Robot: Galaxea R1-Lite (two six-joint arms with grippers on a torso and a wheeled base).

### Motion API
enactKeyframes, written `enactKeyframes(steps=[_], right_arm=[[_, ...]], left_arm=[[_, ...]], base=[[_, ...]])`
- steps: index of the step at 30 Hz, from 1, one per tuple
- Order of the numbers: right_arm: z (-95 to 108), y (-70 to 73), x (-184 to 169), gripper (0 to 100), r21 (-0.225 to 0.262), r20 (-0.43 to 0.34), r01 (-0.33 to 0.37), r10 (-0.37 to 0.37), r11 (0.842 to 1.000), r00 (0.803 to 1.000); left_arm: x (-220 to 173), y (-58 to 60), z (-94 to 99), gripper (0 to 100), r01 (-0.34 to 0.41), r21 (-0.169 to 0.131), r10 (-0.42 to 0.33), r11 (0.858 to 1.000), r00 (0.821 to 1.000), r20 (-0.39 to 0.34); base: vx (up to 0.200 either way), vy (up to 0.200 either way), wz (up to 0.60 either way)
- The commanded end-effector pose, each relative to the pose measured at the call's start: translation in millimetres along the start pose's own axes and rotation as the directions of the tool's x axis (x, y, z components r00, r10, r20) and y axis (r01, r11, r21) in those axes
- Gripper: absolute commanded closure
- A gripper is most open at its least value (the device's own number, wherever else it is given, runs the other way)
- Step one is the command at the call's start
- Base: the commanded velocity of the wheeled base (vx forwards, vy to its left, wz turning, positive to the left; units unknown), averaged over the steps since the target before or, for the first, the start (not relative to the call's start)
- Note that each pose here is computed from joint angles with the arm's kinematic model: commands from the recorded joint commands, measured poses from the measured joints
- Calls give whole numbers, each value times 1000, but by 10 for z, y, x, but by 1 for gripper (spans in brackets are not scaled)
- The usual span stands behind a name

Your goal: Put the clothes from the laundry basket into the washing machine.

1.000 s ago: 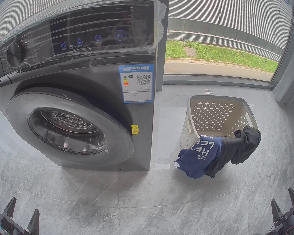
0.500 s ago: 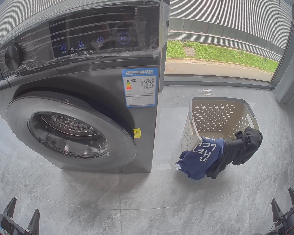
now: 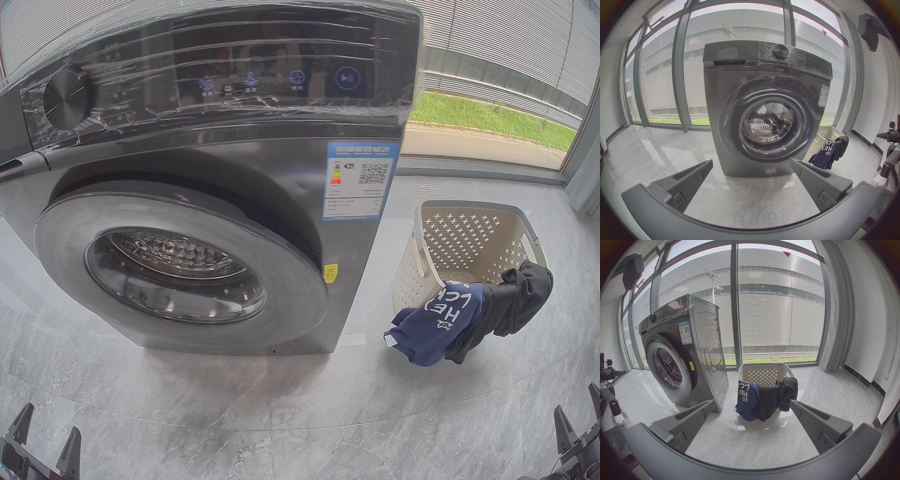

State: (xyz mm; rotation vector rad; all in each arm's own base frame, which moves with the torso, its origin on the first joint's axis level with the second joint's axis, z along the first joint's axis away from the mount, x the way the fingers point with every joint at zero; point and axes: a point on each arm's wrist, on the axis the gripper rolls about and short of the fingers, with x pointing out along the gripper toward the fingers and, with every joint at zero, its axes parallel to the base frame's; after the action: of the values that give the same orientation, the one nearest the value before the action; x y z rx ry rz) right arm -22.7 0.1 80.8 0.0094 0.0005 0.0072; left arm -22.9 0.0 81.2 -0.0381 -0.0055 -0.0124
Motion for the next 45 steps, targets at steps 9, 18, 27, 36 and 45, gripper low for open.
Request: enactKeyframes(steps=[9,18,27,36,45], right_arm=[[-51,-1,5,0,0,-7,1,-1,1000,1000],[-51,0,5,0,0,-7,0,0,1000,1000],[-51,0,5,0,0,-7,0,0,1000,1000],[-51,0,5,0,0,-7,0,0,1000,1000],[-51,0,5,0,0,-7,0,0,1000,1000]], left_arm=[[0,2,-52,0,0,0,0,1000,1000,-1],[0,2,-52,0,0,0,0,1000,1000,-1],[0,2,-52,0,0,0,0,1000,1000,-1],[0,2,-52,0,0,0,0,1000,1000,-1],[0,2,-54,0,0,0,0,1000,1000,-3]], base=[[0,111,0],[0,200,0],[0,156,0],[0,0,0],[0,0,0]])
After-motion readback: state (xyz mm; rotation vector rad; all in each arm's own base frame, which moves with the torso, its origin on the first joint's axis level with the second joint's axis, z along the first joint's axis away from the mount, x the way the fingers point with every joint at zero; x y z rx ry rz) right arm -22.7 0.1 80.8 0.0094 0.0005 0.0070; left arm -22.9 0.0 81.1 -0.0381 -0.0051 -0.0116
